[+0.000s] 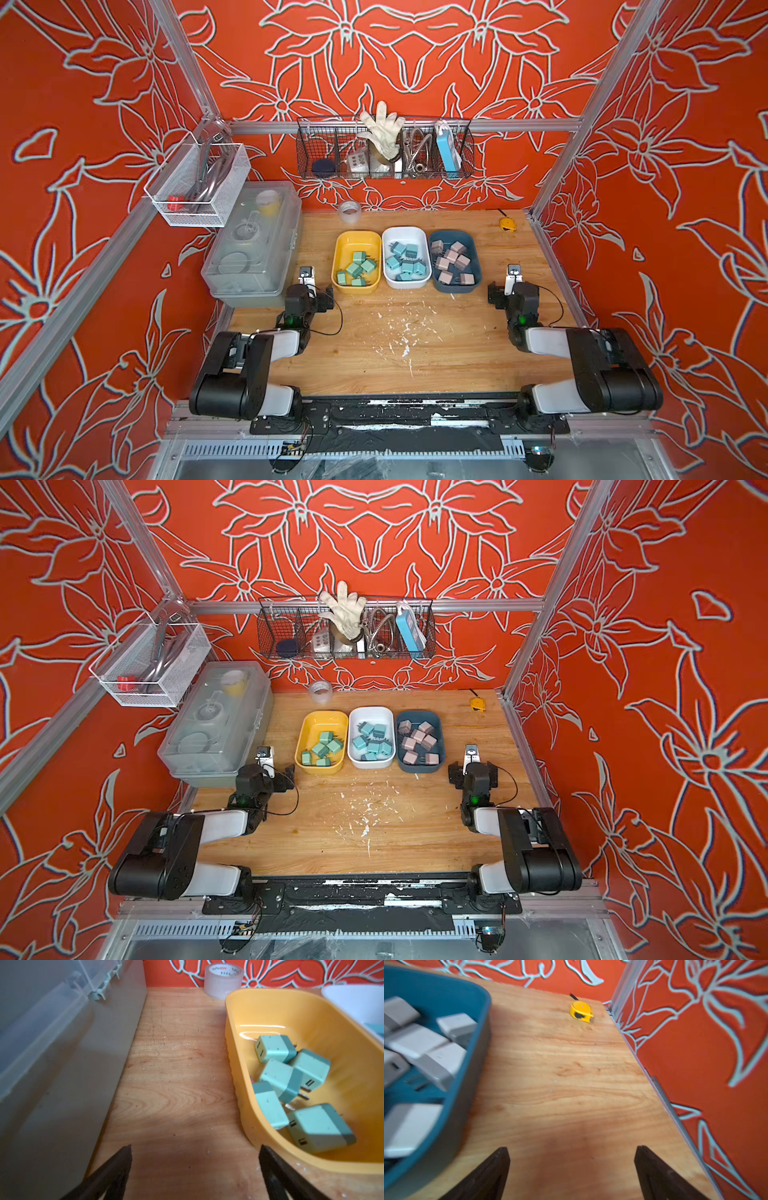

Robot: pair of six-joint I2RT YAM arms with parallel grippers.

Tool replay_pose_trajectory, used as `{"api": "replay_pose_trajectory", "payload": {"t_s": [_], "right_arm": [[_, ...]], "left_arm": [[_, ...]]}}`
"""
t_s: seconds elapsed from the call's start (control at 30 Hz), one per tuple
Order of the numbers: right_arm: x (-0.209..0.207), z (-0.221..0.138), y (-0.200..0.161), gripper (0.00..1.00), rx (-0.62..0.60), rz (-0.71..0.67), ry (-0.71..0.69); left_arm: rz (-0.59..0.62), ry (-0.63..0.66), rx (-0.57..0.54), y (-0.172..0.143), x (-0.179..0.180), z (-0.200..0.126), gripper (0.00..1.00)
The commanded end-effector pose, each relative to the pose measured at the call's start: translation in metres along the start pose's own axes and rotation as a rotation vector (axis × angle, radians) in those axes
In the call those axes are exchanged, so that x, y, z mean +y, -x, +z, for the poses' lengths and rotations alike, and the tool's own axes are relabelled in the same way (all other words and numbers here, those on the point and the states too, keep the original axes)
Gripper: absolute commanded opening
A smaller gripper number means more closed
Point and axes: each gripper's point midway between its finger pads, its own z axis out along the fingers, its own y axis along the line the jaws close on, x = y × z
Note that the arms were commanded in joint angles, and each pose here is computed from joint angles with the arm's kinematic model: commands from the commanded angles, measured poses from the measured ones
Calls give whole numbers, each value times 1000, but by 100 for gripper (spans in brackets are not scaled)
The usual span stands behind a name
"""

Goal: Place the plugs by color into the storage box
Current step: Reset both arms

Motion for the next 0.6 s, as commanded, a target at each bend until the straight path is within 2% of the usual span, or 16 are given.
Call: {"api": "replay_pose_trajectory", "payload": {"t_s": [0.0,0.57], "right_arm": [[5,3,14,99,-47,43,37],[4,2,13,99,-35,41,38]], "left_arm": [[-10,8,-31,7,3,1,99],[-12,9,-33,8,3,0,99]]}}
